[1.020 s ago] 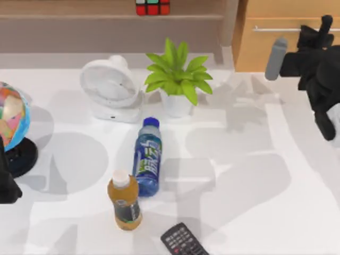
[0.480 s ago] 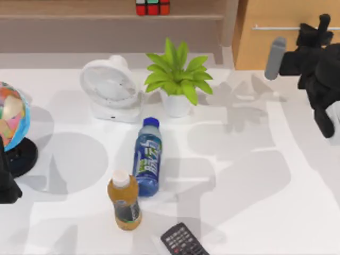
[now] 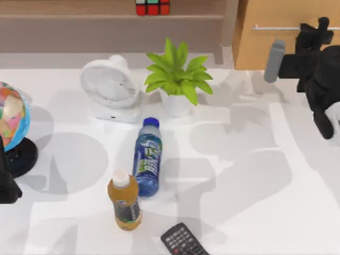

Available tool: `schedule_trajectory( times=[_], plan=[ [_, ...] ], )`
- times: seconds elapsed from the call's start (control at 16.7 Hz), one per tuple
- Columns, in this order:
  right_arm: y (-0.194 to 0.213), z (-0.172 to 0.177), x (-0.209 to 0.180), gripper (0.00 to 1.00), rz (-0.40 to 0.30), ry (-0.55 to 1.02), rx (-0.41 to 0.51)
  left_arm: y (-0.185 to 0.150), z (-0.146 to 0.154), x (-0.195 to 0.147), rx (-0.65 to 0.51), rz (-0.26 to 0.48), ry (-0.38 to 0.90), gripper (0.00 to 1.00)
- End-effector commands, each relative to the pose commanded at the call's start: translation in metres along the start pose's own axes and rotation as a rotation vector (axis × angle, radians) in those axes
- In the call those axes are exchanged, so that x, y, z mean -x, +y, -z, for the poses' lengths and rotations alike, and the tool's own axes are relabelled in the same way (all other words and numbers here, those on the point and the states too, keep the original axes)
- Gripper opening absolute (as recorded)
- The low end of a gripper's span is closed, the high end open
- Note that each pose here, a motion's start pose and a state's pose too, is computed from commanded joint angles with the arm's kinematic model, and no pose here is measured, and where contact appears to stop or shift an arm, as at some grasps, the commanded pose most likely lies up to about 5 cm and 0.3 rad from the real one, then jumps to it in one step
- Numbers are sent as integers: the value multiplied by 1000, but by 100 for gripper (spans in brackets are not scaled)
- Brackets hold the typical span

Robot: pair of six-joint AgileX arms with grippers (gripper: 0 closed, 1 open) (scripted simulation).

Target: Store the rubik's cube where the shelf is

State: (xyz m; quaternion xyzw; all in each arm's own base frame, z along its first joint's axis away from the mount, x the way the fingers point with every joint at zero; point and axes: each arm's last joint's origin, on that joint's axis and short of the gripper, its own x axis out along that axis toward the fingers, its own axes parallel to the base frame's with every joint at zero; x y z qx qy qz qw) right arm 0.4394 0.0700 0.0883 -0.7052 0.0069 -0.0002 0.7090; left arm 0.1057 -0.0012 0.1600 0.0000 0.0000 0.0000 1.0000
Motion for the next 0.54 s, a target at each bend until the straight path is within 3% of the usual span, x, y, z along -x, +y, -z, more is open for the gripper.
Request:
schedule_trajectory(
  times=[0.18, 0.54],
  plan=[
    [0, 0, 0, 98, 0, 0, 0, 0, 0, 0, 0, 0, 0, 100],
    [0, 0, 0, 100, 0, 0, 0, 0, 0, 0, 0, 0, 0, 100]
  ],
)
